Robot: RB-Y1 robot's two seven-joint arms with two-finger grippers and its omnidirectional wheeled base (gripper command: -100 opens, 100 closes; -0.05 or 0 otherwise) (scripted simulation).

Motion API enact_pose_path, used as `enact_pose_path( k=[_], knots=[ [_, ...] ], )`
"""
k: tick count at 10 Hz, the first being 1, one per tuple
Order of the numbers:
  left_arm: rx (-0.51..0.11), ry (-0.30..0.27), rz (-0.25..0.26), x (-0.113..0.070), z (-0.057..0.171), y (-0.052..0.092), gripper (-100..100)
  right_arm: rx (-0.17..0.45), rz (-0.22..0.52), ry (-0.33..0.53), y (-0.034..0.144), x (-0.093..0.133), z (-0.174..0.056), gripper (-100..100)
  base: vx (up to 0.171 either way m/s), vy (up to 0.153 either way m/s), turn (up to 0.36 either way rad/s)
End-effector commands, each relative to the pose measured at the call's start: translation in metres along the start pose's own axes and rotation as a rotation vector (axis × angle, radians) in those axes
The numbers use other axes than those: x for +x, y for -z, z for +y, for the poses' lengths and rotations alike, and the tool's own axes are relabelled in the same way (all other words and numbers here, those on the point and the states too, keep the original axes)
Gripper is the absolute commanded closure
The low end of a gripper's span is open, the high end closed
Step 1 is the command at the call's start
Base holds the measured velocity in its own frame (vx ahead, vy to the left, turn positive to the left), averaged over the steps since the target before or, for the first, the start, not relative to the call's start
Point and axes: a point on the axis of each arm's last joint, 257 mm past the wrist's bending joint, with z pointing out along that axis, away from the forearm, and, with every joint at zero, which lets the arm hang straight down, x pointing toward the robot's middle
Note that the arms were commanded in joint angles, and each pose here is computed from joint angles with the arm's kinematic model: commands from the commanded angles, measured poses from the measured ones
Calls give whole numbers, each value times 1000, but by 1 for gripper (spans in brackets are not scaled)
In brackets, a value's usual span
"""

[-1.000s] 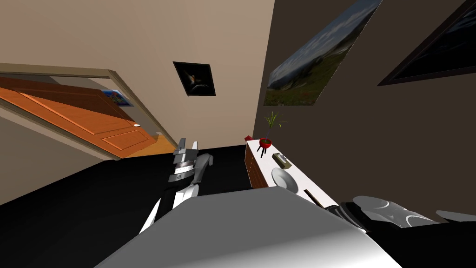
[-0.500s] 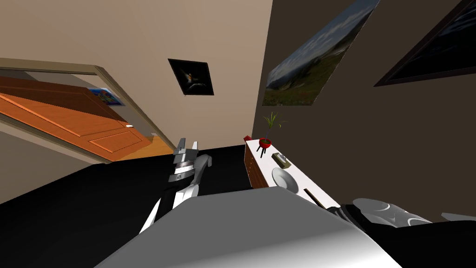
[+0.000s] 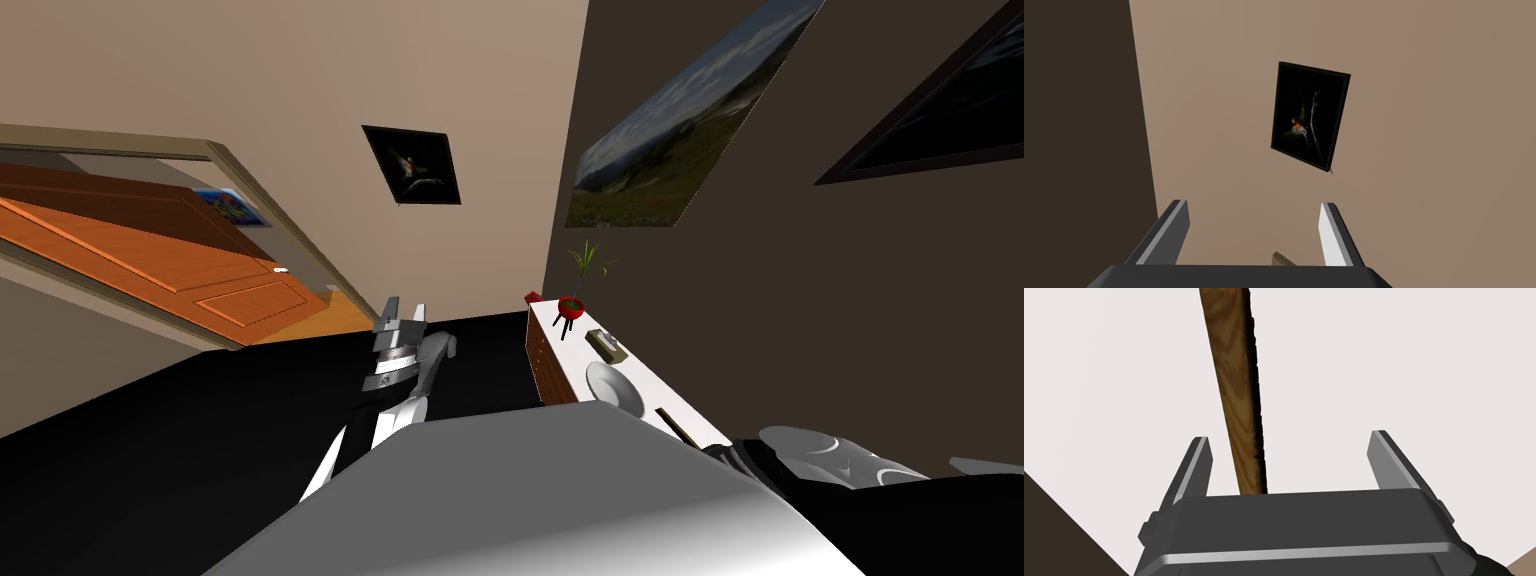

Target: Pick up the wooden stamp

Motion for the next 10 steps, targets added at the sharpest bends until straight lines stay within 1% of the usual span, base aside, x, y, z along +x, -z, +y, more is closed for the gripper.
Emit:
enact_pose_path(
  k=[1,3,10],
  knots=[
    [0,0,0,0,0,0,0,0,1,10,-2,3,4,-100,12,12,-40],
    [0,0,0,0,0,0,0,0,1,10,-2,3,4,-100,25,25,-83],
    [0,0,0,0,0,0,0,0,1,10,-2,3,4,-100,-5,-5,17]
  ],
)
